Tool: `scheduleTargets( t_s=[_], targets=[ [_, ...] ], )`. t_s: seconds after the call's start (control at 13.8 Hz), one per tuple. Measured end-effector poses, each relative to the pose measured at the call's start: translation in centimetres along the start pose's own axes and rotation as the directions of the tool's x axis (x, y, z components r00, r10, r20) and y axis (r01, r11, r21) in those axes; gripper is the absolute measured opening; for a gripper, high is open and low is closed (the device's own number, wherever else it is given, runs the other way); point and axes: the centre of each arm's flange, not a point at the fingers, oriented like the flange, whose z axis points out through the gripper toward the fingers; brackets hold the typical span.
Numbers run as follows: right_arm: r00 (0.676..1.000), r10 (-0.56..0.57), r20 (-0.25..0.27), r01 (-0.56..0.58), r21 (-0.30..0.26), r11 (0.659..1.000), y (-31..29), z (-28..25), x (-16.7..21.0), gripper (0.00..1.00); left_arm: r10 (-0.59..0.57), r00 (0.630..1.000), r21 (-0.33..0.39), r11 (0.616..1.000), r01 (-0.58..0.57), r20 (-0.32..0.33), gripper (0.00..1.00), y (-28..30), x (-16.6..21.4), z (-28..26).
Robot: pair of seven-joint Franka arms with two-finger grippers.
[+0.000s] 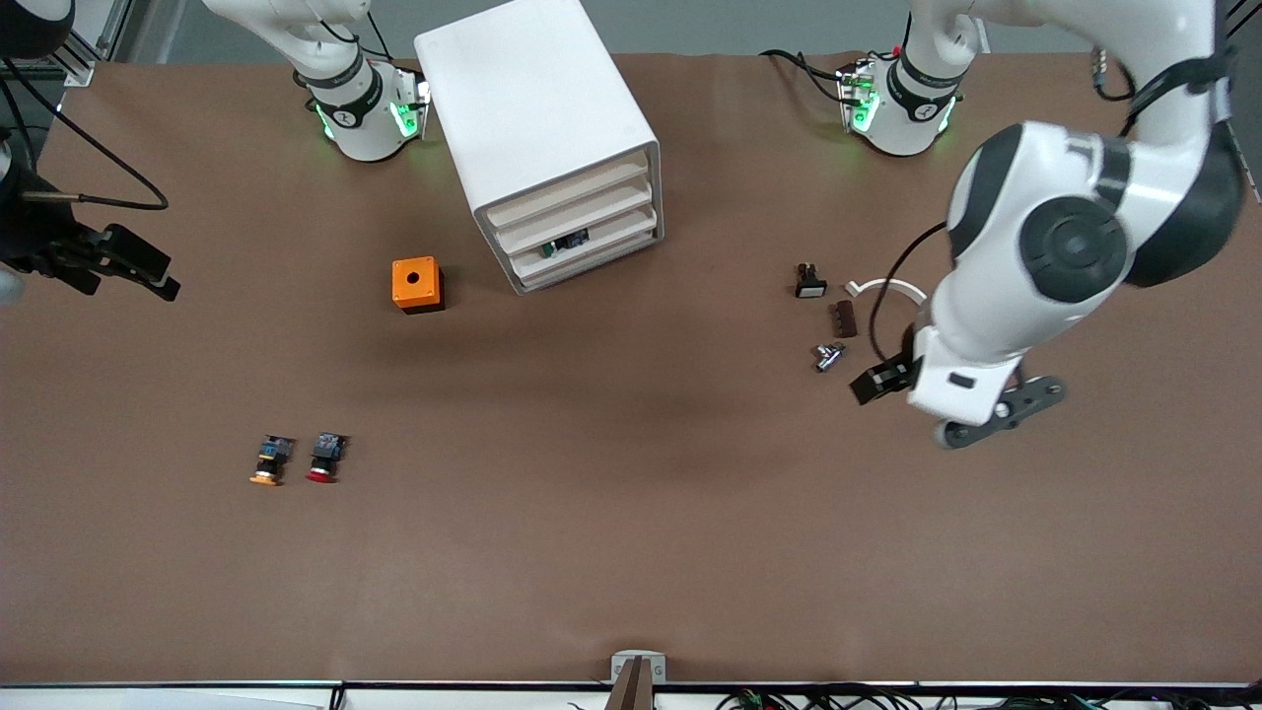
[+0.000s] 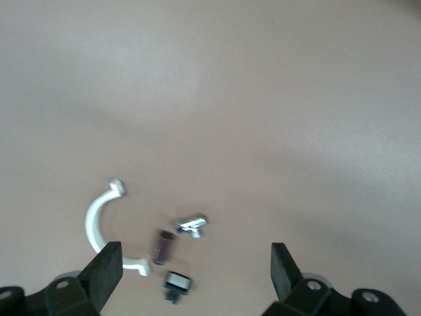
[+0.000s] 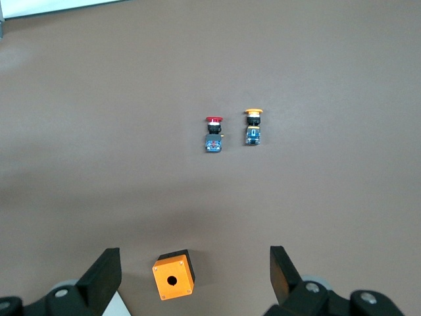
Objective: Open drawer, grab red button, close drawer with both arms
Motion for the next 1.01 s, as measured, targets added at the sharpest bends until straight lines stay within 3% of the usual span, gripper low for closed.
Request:
scheduleTargets(
  t_s=[0.43,0.65,1.01],
  targets=[
    [1.000,0.004,0.031,-0.004,-0.008,1.000,0.2,0.7,-0.3,1.00,0.100,0.995,-0.013,0.995,-0.100,-0.010,1.00,-9.0,0.6,-7.1],
    [1.000,-0.006,0.018,0.006,-0.014,1.000,-0.2,0.2,-0.3,1.00,0.173,0.985,-0.020,0.985,-0.173,-0.019,1.00,-12.7,-0.3,-9.3],
    [1.000,-0.026,0.016,0.027,-0.032,0.999,-1.4,-0.3,-0.6,1.00,0.199,0.980,-0.037,0.979,-0.200,-0.015,1.00,-17.6,-3.3,-10.6]
  ],
)
